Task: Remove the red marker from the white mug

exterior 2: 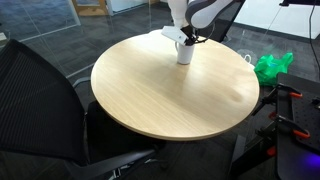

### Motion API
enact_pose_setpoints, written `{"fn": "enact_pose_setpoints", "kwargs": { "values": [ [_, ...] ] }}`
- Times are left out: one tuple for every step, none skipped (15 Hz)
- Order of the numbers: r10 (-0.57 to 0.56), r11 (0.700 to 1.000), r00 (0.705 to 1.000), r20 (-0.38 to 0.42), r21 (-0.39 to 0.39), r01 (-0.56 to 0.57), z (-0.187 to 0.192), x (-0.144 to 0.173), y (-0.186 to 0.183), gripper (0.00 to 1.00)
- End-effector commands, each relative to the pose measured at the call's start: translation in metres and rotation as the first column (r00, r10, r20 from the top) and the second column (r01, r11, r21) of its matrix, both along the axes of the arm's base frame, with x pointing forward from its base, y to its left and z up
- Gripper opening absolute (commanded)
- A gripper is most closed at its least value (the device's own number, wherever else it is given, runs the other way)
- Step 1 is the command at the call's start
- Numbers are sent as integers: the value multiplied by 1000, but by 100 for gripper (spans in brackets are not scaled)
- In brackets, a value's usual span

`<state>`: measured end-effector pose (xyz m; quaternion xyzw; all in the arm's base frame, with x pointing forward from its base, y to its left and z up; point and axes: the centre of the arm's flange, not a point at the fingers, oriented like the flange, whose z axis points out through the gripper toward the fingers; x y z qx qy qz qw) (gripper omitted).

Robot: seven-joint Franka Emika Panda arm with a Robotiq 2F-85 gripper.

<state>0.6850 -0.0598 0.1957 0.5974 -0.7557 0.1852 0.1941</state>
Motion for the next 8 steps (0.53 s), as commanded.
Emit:
{"fn": "enact_pose_setpoints", "kwargs": {
  "values": [
    [-14, 1000, 1000, -10, -9, 14, 4, 8, 1, 5],
    [-13, 1000, 1000, -9, -10, 13, 4, 8, 2, 5],
    [-11, 1000, 1000, -7, -12, 11, 5, 8, 3, 5],
    [-9, 1000, 1000, -6, -13, 9, 7, 7, 4, 5],
    [-6, 1000, 1000, -1, -16, 6, 9, 6, 7, 5],
    [-3, 1000, 1000, 4, -18, 3, 12, 5, 9, 5],
    [2, 1000, 1000, 11, -24, -1, 16, 4, 12, 5],
    [8, 1000, 1000, 19, -30, -7, 20, 3, 15, 5]
  ]
}}
